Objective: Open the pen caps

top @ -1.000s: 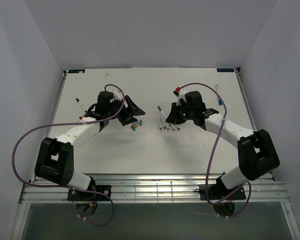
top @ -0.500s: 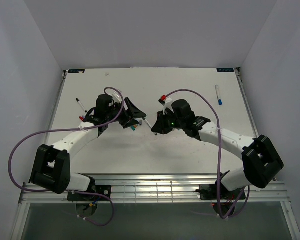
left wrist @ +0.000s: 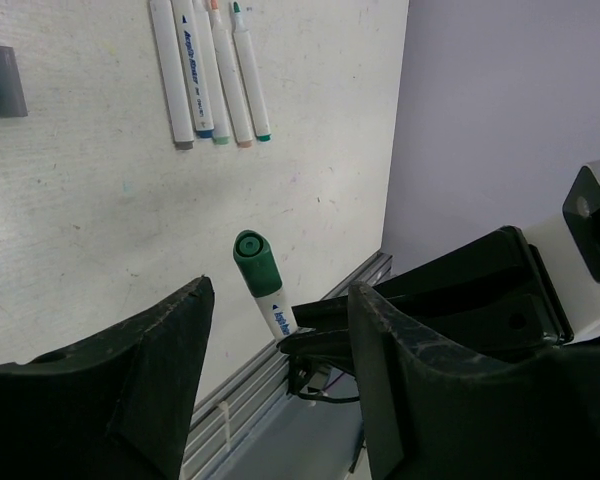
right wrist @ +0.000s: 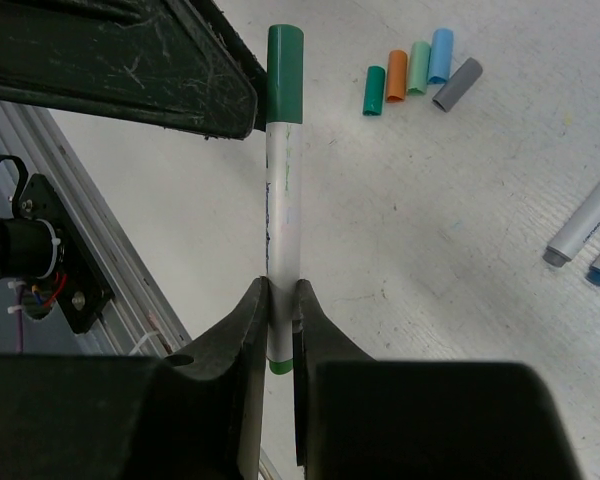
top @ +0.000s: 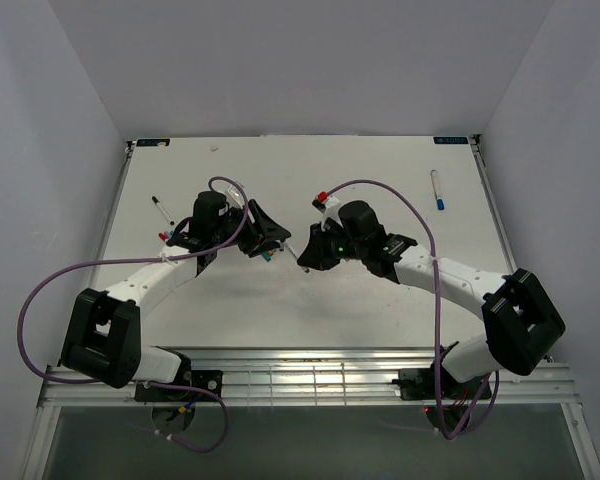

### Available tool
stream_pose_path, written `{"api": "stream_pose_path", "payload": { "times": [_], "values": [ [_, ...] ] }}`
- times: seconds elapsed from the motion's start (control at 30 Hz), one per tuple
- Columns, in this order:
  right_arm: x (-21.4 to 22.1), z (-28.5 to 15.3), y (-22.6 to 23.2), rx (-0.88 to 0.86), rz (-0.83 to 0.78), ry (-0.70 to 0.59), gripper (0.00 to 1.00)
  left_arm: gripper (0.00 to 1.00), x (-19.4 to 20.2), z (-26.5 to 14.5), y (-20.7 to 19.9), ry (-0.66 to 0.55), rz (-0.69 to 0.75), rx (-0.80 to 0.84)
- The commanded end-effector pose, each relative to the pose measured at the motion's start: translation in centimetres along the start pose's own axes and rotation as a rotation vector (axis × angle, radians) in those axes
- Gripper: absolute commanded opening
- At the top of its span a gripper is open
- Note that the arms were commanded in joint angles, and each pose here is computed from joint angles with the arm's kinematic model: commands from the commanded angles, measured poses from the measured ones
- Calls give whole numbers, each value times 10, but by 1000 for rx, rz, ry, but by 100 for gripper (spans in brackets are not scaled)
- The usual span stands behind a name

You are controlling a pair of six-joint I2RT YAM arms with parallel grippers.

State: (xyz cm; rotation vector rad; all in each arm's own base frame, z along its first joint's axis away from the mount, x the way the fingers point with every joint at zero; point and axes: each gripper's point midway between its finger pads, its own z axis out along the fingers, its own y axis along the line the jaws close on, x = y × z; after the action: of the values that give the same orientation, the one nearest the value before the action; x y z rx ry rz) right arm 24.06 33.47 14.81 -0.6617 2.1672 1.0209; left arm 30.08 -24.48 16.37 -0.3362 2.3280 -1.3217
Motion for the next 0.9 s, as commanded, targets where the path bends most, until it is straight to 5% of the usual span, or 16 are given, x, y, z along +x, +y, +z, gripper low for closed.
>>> {"api": "stream_pose_path", "payload": {
  "times": [0.0, 0.87],
  "values": [
    [-26, 4, 15, -45, -25, -65, 8, 63, -3, -1, -6, -21, 26, 17],
    [-26, 3, 27, -85, -38, -60, 8, 48, -16, 11, 4, -42, 54, -36]
  ]
}}
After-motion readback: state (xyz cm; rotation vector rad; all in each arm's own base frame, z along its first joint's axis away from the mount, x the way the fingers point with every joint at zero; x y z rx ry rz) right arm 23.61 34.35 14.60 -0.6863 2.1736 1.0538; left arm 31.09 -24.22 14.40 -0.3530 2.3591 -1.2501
